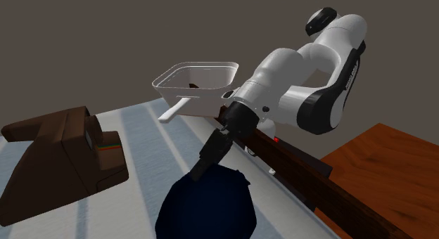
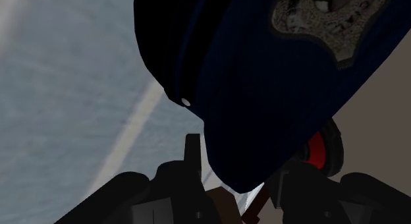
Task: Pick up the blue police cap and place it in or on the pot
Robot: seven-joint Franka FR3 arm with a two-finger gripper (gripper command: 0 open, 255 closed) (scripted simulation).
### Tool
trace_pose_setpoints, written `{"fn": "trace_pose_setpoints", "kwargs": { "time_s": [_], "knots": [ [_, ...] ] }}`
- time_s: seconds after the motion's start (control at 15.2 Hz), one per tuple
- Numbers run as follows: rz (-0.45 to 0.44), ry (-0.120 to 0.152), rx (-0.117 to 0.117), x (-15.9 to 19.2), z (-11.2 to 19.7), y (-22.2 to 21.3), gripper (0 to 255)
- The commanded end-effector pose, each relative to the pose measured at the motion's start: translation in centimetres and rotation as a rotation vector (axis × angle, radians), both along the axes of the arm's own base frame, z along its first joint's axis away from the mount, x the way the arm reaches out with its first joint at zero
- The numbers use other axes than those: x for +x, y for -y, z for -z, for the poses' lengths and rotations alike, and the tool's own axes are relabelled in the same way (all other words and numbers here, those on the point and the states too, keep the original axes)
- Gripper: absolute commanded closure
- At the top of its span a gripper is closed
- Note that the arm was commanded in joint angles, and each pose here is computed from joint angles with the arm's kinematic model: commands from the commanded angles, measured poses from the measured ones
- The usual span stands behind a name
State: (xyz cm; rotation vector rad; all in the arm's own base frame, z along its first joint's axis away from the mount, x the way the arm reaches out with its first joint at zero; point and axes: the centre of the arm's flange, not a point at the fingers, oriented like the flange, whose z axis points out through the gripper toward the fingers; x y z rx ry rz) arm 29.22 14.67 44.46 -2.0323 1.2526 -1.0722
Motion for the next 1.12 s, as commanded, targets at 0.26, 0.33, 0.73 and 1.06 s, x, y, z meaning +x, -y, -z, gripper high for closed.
{"fn": "trace_pose_setpoints", "kwargs": {
  "time_s": [0.26, 0.33, 0.73, 1.06],
  "knots": [
    [-0.001, 0.0, 0.0, 0.0, -0.5, 0.0, 255],
    [-0.001, 0.0, 0.0, 0.0, -1.0, 0.0, 255],
    [-0.001, 0.0, 0.0, 0.0, -4.2, 0.0, 255],
    [-0.001, 0.0, 0.0, 0.0, -6.8, 0.0, 255]
  ]
}}
